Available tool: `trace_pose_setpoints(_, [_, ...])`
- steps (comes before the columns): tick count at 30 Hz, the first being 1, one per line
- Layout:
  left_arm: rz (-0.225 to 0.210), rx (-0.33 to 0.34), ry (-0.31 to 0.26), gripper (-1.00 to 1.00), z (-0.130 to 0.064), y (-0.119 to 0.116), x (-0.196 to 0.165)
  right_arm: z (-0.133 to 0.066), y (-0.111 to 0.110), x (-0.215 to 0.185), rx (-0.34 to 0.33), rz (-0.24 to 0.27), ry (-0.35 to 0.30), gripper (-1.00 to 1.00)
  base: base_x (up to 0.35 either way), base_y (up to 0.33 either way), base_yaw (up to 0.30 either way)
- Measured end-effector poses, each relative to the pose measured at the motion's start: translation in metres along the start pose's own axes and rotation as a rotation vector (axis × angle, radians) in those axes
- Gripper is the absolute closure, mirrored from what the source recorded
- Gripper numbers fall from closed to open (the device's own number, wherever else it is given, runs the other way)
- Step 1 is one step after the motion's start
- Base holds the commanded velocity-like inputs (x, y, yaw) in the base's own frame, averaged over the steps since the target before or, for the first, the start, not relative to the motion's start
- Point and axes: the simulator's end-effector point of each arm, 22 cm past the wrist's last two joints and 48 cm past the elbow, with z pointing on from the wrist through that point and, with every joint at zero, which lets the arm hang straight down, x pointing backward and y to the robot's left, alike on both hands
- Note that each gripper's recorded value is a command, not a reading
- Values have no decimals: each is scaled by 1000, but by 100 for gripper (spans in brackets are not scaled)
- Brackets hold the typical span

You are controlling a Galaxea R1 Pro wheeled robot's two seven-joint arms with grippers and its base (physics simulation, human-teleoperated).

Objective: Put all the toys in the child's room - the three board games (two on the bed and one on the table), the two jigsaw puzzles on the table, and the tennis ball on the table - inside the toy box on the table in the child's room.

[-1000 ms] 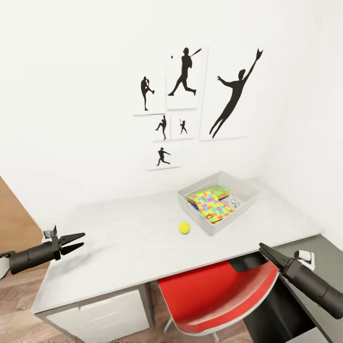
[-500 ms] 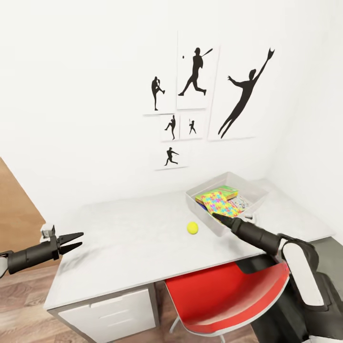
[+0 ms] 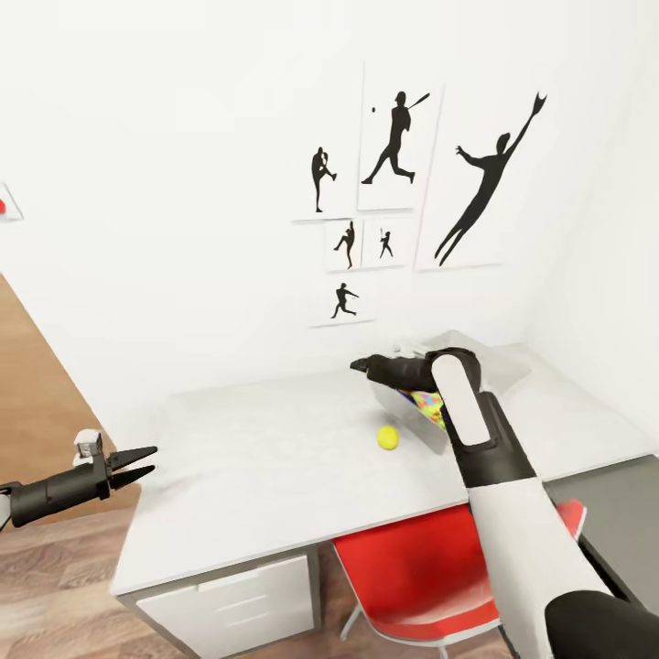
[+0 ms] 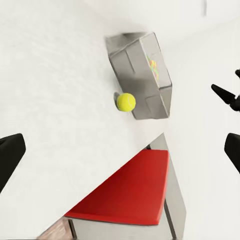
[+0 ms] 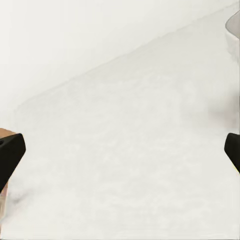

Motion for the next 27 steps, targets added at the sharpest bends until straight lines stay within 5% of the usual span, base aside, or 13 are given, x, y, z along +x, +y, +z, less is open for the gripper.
trace_pose_setpoints(1, [7, -18, -3, -100, -8, 3, -5, 13, -4, 7, 92, -12, 44, -100, 0, 287, 0])
trace_pose_setpoints(5, [10, -25, -4, -100, -12, 4, -7, 15, -12, 8, 141, -18, 55, -100, 0, 288, 0])
trace_pose_setpoints(14, [11, -30, -6, -100, -14, 5, -8, 15, -21, 8, 172, -16, 54, -100, 0, 290, -18])
trace_pose_setpoints(27, [20, -40, -8, -100, -21, 5, -12, 13, -26, 8, 181, -14, 52, -100, 0, 186, -243])
